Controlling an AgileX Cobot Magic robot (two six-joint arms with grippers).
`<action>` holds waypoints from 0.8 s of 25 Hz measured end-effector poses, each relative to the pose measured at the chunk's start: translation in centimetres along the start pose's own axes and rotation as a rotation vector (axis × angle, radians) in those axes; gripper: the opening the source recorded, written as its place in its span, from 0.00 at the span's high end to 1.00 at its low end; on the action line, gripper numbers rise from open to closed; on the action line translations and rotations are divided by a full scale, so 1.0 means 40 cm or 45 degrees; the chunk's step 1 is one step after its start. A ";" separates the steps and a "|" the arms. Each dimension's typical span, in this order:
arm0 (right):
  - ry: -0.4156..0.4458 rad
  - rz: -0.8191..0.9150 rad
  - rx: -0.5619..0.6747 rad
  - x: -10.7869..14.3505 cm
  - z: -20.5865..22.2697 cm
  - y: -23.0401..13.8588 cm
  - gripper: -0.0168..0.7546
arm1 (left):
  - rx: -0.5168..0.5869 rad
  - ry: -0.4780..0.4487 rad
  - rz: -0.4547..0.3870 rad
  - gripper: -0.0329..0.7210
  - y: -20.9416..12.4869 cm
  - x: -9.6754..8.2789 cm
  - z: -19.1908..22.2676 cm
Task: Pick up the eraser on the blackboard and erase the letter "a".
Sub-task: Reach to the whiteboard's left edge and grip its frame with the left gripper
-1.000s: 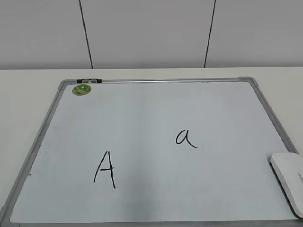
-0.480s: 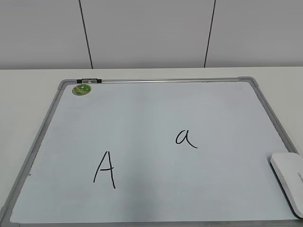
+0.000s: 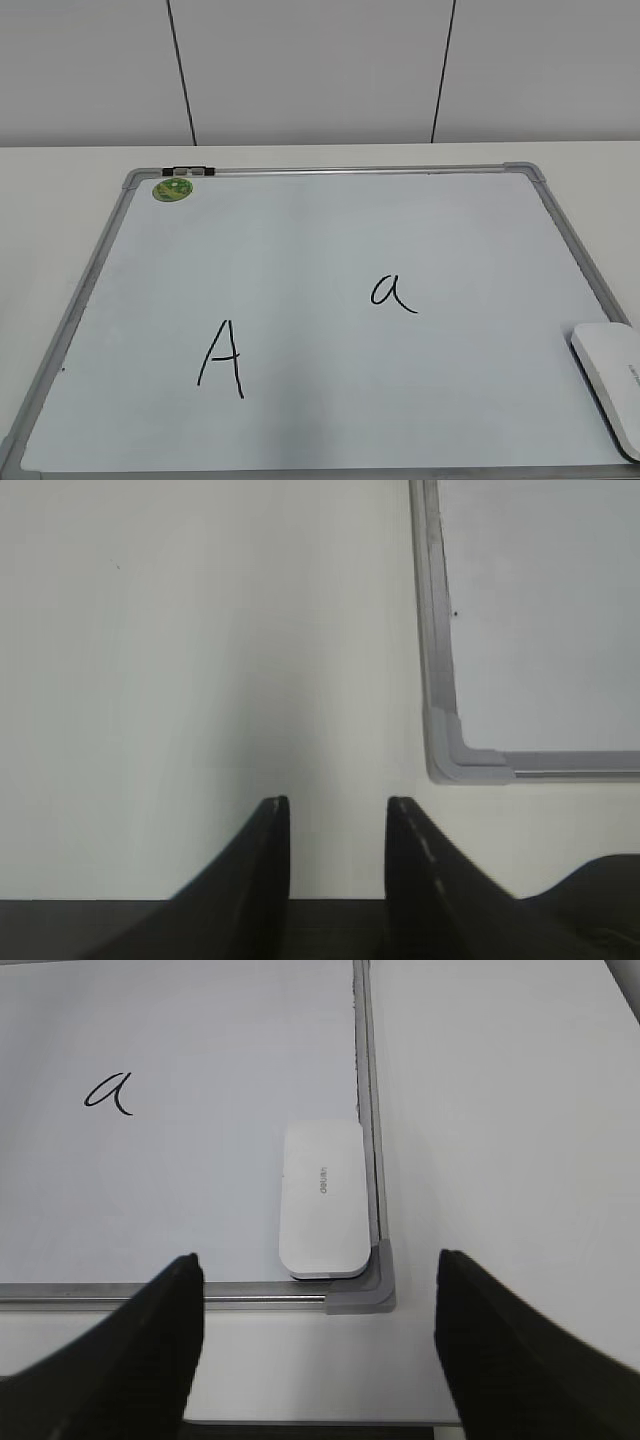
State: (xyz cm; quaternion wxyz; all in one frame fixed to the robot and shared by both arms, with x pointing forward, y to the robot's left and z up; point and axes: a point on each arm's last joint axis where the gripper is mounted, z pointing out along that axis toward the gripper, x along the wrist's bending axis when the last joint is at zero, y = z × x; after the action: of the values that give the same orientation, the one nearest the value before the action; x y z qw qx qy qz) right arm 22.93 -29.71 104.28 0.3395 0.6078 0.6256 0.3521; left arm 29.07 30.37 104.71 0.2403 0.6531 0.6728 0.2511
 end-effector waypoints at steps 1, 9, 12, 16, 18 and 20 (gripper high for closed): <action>0.000 0.000 0.000 0.000 0.000 0.000 0.29 | 0.018 -0.005 0.003 0.64 0.010 -0.002 0.006; 0.000 0.000 0.000 0.000 0.000 0.000 0.29 | 0.208 -0.040 -0.017 0.64 0.160 -0.016 0.070; 0.000 0.000 0.000 0.000 0.000 0.000 0.29 | 0.279 -0.040 -0.021 0.63 0.225 -0.020 0.111; 0.000 0.000 0.000 0.000 0.000 0.000 0.29 | 0.382 -0.054 -0.035 0.63 0.307 -0.029 0.185; 0.000 0.000 0.000 0.000 0.000 0.000 0.29 | 0.427 -0.061 -0.042 0.64 0.341 -0.033 0.224; 0.000 0.000 0.000 0.000 0.000 0.000 0.29 | 0.437 -0.067 -0.046 0.64 0.378 -0.037 0.254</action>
State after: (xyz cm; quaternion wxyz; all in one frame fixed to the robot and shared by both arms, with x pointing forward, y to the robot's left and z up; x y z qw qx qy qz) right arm 22.93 -29.71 104.28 0.3395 0.6078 0.6256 0.3521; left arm 47.18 29.45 106.86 0.1471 0.6787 0.7110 0.1110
